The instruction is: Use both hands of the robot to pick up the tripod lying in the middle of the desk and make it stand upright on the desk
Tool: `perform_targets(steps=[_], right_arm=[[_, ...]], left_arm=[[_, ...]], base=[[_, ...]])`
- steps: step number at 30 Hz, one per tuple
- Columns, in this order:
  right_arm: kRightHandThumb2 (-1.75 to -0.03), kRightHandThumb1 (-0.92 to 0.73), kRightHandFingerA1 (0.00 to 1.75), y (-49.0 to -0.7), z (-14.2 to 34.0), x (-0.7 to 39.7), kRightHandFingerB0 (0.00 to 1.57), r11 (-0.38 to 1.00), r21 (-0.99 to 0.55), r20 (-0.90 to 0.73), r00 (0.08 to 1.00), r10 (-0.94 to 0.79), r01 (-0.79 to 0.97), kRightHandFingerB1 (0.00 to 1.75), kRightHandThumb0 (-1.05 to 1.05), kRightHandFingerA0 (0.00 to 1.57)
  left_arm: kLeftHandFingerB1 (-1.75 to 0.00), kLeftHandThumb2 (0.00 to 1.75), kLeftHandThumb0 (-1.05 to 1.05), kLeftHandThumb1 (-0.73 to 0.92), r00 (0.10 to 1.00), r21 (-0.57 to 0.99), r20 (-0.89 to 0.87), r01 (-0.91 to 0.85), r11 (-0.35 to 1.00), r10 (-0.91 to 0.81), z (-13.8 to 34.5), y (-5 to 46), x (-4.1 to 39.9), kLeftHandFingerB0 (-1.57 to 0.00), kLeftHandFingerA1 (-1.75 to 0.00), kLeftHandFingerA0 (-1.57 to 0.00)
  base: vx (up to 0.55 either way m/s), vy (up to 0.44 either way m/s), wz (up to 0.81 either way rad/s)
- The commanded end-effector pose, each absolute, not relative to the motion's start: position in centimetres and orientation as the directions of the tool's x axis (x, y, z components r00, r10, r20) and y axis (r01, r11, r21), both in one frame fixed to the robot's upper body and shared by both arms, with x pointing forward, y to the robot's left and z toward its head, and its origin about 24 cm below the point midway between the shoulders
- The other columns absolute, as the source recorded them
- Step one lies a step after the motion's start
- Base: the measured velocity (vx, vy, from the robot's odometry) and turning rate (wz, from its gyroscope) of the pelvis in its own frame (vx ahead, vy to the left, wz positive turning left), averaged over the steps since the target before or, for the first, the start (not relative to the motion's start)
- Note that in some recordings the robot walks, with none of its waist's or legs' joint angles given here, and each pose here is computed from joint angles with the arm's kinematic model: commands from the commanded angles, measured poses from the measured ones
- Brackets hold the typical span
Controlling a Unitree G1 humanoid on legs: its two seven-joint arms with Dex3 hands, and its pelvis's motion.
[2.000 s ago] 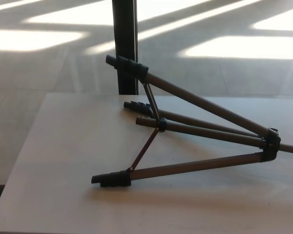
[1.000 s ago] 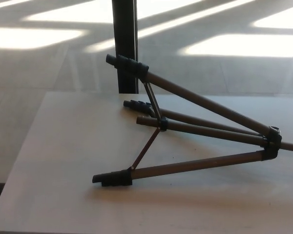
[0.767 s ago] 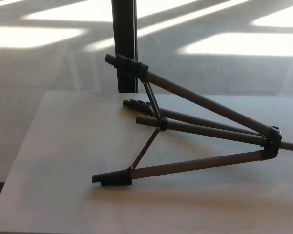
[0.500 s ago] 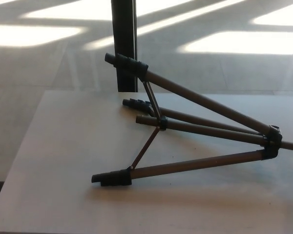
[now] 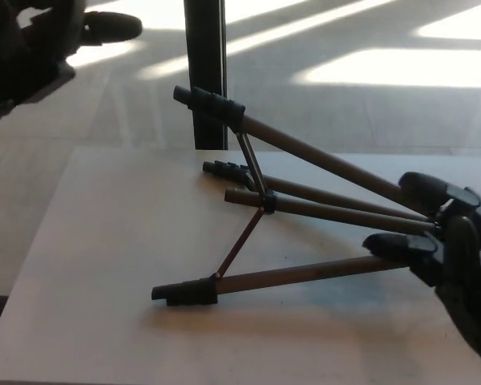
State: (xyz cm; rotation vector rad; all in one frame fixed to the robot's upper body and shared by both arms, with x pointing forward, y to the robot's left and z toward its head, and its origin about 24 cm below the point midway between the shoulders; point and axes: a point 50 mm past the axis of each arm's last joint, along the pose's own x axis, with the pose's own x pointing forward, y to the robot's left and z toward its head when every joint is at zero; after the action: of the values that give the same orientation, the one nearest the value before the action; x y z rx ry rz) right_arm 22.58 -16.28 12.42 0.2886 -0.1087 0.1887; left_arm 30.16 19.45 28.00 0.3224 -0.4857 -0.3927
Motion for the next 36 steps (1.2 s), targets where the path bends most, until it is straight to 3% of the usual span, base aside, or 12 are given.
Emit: perform_targets(steps=[1,3,9,10,16,22,27,28,30,31,33,36], right_arm=[[-0.64,-0.78,0.87,-15.2,10.1,22.0,0.59,0.940,0.299,-0.042,0.982,0.182,-0.161,0.51,-0.85,0.59],[-0.64,-0.79,0.90,-15.4,9.8,21.9,0.58,0.942,0.298,-0.061,0.982,0.179,-0.153,0.52,-0.85,0.57],[-0.64,-0.79,0.89,-15.6,8.6,22.1,0.57,0.948,0.309,-0.121,0.986,0.117,-0.075,0.52,-0.84,0.58],[-0.64,-0.78,0.90,-15.6,8.2,22.1,0.58,0.948,0.316,-0.146,0.985,0.093,-0.043,0.53,-0.85,0.62],[-0.64,-0.80,0.94,-15.2,6.8,21.5,0.55,0.947,0.322,-0.220,0.973,0.065,0.010,0.55,-0.85,0.58],[-0.64,-0.80,0.90,-14.9,5.5,20.9,0.58,0.943,0.328,-0.272,0.962,0.032,0.062,0.54,-0.86,0.59],[-0.65,-0.82,0.92,-14.9,5.5,20.9,0.60,0.941,0.332,-0.275,0.961,0.028,0.068,0.56,-0.86,0.60],[-0.65,-0.82,0.93,-14.9,5.4,20.9,0.58,0.941,0.331,-0.273,0.962,0.029,0.065,0.56,-0.86,0.57],[-0.65,-0.81,0.92,-14.9,5.3,20.7,0.58,0.935,0.347,-0.284,0.959,0.025,0.079,0.55,-0.85,0.59],[-0.65,-0.82,0.91,-14.9,5.3,20.7,0.58,0.934,0.349,-0.286,0.958,0.024,0.081,0.55,-0.84,0.60],[-0.65,-0.83,0.95,-14.7,5.0,20.7,0.57,0.929,0.363,-0.287,0.957,0.037,0.073,0.57,-0.82,0.58],[-0.65,-0.82,0.94,-14.5,4.5,20.4,0.58,0.931,0.359,-0.293,0.955,0.041,0.070,0.56,-0.83,0.61]], left_arm=[[-0.48,0.61,-0.59,0.73,0.816,0.517,0.277,0.318,0.795,-0.507,28.8,16.6,30.7,-0.35,-0.62,-0.40],[-0.55,0.96,-0.52,0.50,0.818,0.534,0.239,0.338,0.775,-0.522,28.4,16.0,31.1,-0.24,-0.66,-0.38],[-0.43,0.61,-0.66,0.67,0.820,0.645,0.075,0.395,0.655,-0.568,28.9,14.2,32.3,-0.35,-0.55,-0.35],[-0.53,0.95,-0.74,0.54,0.818,0.681,0.073,0.376,0.628,-0.570,29.2,13.8,32.5,-0.30,-0.62,-0.33],[-0.41,0.62,-0.80,0.71,0.823,0.829,0.032,0.295,0.475,-0.567,30.6,12.1,33.3,-0.36,-0.57,-0.28],[-0.46,0.83,-0.93,0.60,0.848,1.000,-0.015,0.000,-0.028,-0.529,32.0,8.6,33.8,-0.26,-0.57,-0.22],[-0.39,0.64,-0.95,0.74,0.875,0.943,0.017,-0.175,-0.283,-0.485,31.8,7.0,34.4,-0.18,-0.52,-0.04],[-0.49,1.01,-0.97,0.59,0.880,0.913,0.034,-0.220,-0.344,-0.474,31.7,6.2,34.8,-0.15,-0.47,-0.03],[-0.48,1.01,-1.00,0.60,0.877,0.901,0.060,-0.253,-0.352,-0.477,31.5,5.7,35.0,-0.10,-0.42,-0.03],[-0.40,0.64,-1.02,0.69,0.878,0.891,0.069,-0.268,-0.366,-0.474,31.4,5.4,35.2,-0.11,-0.47,0.00],[-0.32,1.00,-0.87,0.50,0.875,0.883,0.097,-0.296,-0.365,-0.475,30.9,4.7,35.6,0.00,-0.25,0.00],[-0.18,1.04,-0.97,0.58,0.871,0.867,0.118,-0.324,-0.378,-0.477,29.8,3.5,36.1,-0.09,-0.17,-0.01]], base=[[0.00,0.000,0.00],[0.00,0.000,0.00],[0.00,0.000,0.00],[0.00,0.000,0.00],[0.00,0.000,0.00],[0.00,0.000,0.00],[0.00,0.000,0.00],[0.00,0.000,0.00],[0.00,0.000,0.00],[0.00,0.000,0.00],[0.00,0.000,0.00],[0.00,0.000,0.00]])
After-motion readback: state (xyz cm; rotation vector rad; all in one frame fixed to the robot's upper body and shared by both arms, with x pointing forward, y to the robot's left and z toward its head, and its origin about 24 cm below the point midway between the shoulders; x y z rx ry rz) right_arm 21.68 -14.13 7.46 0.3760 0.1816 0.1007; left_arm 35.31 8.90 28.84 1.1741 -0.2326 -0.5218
